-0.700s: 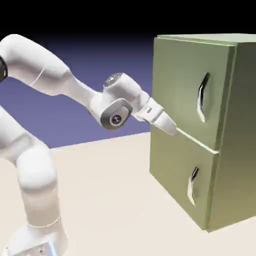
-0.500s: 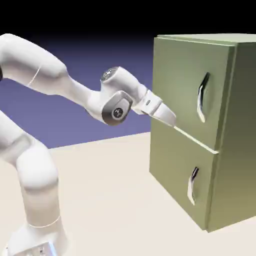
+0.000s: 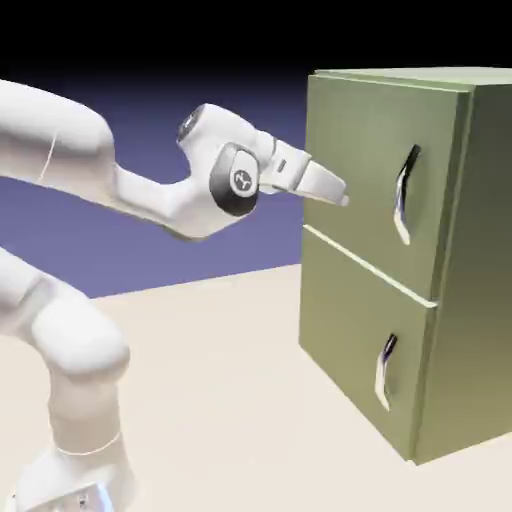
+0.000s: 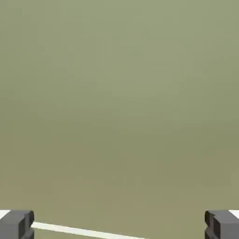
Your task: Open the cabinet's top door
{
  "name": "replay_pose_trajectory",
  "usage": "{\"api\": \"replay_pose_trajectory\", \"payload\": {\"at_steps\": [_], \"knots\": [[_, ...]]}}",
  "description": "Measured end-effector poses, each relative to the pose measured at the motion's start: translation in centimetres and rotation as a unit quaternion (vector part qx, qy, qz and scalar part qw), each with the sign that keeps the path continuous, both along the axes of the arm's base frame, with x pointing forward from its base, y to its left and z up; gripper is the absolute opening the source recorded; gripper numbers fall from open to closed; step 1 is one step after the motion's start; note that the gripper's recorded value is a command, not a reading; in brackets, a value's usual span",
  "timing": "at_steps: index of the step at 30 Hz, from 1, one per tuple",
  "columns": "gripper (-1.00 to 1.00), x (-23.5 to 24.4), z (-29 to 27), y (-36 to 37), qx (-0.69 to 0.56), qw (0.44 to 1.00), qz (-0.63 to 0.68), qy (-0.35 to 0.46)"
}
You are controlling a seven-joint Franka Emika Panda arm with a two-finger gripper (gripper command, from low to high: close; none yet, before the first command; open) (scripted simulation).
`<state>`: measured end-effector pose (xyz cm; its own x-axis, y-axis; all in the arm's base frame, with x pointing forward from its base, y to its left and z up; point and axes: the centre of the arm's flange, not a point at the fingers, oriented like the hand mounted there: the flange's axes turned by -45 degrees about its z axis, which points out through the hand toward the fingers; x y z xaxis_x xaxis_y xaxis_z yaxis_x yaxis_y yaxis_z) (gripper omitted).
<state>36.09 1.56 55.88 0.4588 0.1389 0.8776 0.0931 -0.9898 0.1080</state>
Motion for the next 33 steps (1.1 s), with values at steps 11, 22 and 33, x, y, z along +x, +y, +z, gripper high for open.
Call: {"api": "replay_pose_trajectory", "payload": {"at_steps": [11,22,33], "knots": [[1.00,-1.4,1.9,-2.3,0.005,0.997,-0.002,-0.075],[1.00,-1.5,1.4,-6.0,0.023,0.989,-0.008,-0.147],[1.00,0.0,-1.5,-10.2,0.052,0.976,-0.012,-0.210]]}}
